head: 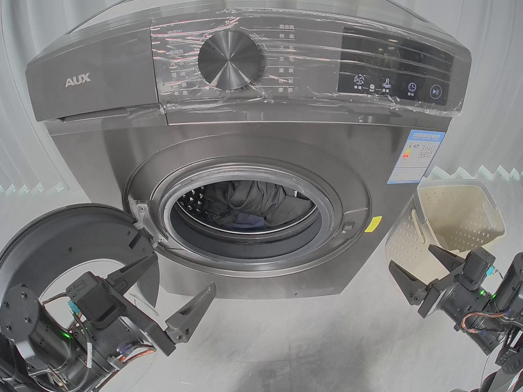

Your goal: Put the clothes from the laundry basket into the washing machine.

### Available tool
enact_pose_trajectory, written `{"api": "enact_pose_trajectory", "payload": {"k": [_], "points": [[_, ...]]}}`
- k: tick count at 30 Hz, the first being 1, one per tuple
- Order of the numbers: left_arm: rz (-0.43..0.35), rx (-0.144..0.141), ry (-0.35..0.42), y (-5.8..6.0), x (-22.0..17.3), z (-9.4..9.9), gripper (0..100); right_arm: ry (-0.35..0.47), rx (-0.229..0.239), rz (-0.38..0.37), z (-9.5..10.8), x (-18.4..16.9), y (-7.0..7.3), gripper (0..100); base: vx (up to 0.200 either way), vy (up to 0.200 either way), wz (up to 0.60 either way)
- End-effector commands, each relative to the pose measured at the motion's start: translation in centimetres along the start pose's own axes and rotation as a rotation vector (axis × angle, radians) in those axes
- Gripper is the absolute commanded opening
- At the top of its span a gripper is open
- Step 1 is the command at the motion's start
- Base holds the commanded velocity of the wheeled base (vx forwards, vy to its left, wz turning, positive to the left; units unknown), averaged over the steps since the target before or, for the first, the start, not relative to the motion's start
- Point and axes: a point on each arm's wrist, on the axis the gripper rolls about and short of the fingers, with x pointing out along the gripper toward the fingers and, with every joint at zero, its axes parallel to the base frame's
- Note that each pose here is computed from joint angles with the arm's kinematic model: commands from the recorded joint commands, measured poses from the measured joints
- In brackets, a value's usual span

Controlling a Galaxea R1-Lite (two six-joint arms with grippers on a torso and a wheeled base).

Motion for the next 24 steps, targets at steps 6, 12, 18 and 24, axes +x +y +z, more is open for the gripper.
{"api": "enact_pose_trajectory", "payload": {"k": [6, 12, 18, 24], "points": [[0.027, -0.012, -0.054, 1.1, -2.4, 1.5, 100, 0.020, -0.026, -0.002, 0.7, -3.2, -1.0, 100, -0.200, 0.000, 0.00], [0.036, 0.001, -0.019, 1.8, -4.2, 1.8, 100, 0.056, -0.022, -0.049, 0.6, -4.4, -2.0, 100, -0.200, 0.000, 0.00], [0.064, 0.005, 0.000, 2.4, -5.4, 1.9, 100, 0.095, -0.030, -0.063, 0.3, -5.7, -2.5, 100, -0.200, 0.000, 0.00], [0.113, 0.005, 0.011, 3.3, -7.6, 1.9, 100, 0.073, -0.017, -0.122, 0.5, -7.1, -3.5, 100, -0.033, 0.000, 0.00]]}}
